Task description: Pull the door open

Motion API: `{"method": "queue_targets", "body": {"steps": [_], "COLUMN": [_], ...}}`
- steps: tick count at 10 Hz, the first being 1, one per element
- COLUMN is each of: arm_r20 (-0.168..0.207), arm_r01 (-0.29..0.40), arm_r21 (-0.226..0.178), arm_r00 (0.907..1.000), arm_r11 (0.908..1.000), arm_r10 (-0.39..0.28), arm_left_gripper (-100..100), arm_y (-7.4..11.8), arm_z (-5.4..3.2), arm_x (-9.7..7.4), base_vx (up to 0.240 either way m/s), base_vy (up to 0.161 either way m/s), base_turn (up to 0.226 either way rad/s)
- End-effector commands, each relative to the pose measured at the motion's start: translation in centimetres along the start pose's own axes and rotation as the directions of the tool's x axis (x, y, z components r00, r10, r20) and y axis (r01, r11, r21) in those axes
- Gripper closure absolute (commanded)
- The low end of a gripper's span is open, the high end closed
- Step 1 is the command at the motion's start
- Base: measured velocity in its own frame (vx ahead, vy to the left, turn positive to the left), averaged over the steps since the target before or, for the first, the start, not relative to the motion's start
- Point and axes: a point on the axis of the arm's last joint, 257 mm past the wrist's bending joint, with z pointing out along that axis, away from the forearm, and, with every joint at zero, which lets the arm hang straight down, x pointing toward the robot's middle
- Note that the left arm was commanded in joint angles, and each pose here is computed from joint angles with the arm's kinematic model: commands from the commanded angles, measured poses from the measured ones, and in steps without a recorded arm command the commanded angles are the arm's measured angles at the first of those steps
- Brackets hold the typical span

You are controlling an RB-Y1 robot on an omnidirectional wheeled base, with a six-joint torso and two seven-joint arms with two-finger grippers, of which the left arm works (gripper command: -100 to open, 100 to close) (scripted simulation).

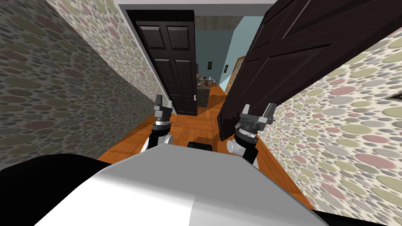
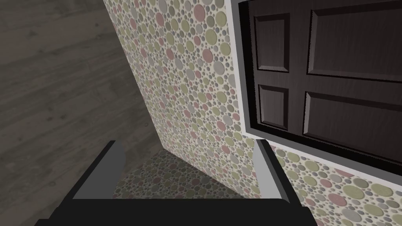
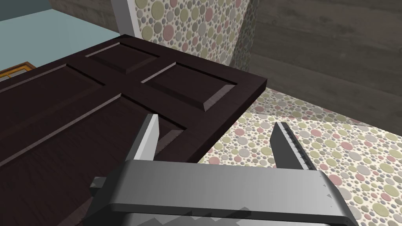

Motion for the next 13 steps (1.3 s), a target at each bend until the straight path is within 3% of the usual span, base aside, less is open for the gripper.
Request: {"method": "queue_targets", "body": {"steps": [1,13], "arm_r20": [-0.006,-0.033], "arm_r01": [0.002,0.019], "arm_r21": [-0.015,-0.146], "arm_r00": [1.0,0.9992], "arm_r11": [0.9999,0.9891], "arm_r10": [-0.002,-0.024], "arm_left_gripper": [-100,-100], "arm_y": [1.0,9.6], "arm_z": [-0.23,-2.77], "arm_x": [0.1,0.5], "base_vx": [0.065,0.119], "base_vy": [0.012,0.005], "base_turn": [-0.021,-0.024]}}
